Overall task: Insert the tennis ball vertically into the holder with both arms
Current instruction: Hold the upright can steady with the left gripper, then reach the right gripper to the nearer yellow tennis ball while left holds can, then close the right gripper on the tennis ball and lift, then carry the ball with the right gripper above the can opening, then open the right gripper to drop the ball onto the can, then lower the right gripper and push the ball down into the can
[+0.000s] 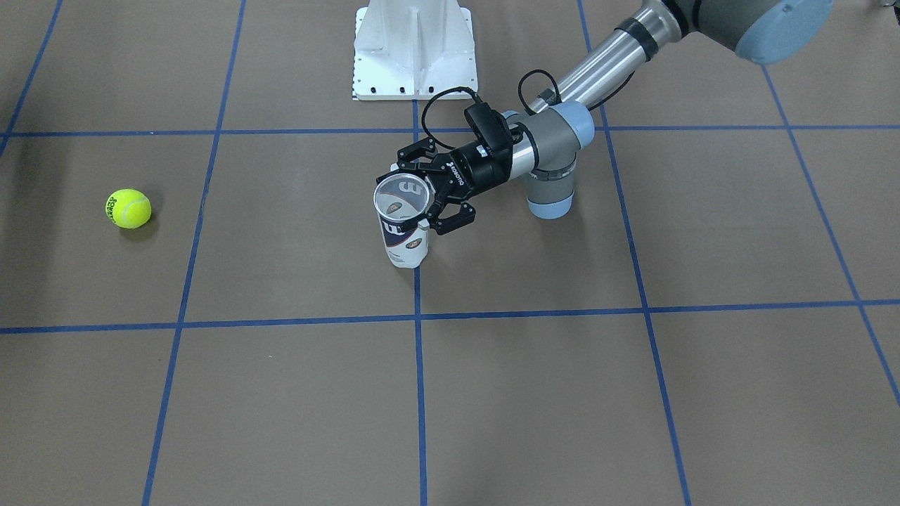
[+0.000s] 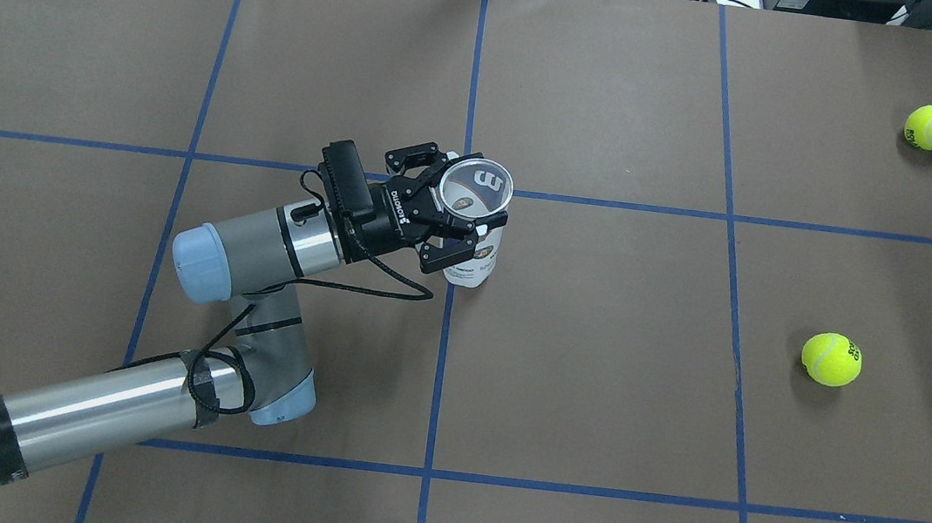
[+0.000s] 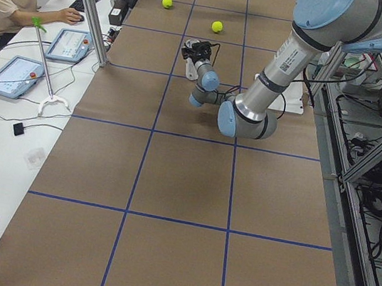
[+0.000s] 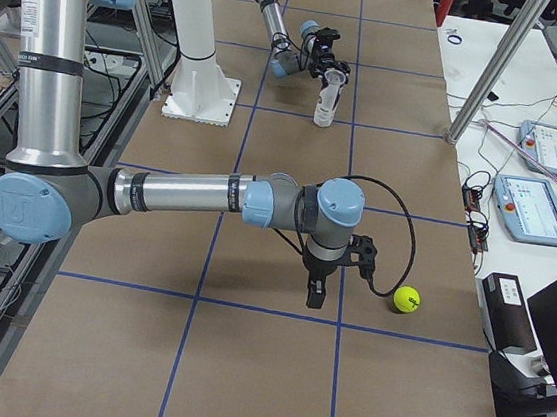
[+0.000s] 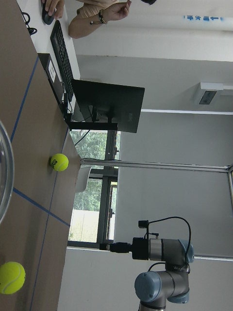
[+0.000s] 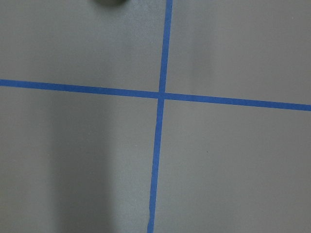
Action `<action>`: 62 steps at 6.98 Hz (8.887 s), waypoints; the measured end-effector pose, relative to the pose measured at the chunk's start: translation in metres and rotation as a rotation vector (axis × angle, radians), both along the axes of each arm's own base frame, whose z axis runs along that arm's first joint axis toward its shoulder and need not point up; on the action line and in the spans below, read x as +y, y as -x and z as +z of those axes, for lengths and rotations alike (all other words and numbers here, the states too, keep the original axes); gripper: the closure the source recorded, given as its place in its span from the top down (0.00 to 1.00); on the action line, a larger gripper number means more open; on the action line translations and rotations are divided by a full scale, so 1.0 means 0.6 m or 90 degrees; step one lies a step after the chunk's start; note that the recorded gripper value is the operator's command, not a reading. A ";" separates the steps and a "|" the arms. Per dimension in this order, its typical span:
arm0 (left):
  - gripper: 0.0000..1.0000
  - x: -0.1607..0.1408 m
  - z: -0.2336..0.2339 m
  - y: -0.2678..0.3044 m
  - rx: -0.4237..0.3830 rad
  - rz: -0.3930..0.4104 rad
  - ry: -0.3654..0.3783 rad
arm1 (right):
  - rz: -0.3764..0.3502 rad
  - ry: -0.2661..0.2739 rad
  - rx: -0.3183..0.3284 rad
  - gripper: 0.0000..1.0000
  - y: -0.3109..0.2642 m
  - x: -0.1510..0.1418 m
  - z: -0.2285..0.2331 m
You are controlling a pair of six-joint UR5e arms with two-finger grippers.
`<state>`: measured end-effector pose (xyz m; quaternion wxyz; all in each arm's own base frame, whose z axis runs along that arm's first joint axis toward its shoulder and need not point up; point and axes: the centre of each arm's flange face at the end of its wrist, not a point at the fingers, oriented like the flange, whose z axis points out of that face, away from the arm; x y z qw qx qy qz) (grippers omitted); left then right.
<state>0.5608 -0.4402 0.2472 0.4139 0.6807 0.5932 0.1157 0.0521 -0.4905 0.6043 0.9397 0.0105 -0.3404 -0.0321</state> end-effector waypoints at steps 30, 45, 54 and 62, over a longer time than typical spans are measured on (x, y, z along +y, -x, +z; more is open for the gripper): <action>0.78 0.002 0.000 -0.001 0.001 0.001 0.000 | 0.267 0.151 -0.155 0.00 0.660 0.028 -0.769; 0.81 0.004 -0.001 -0.004 0.000 0.003 0.000 | 0.294 0.163 -0.081 1.00 0.827 0.035 -0.925; 0.99 0.002 -0.005 -0.001 0.002 0.001 0.000 | 0.295 0.132 -0.085 1.00 0.759 0.001 -0.912; 0.99 0.020 0.018 0.028 0.005 0.004 -0.002 | 0.286 0.116 -0.086 0.93 0.728 -0.005 -0.889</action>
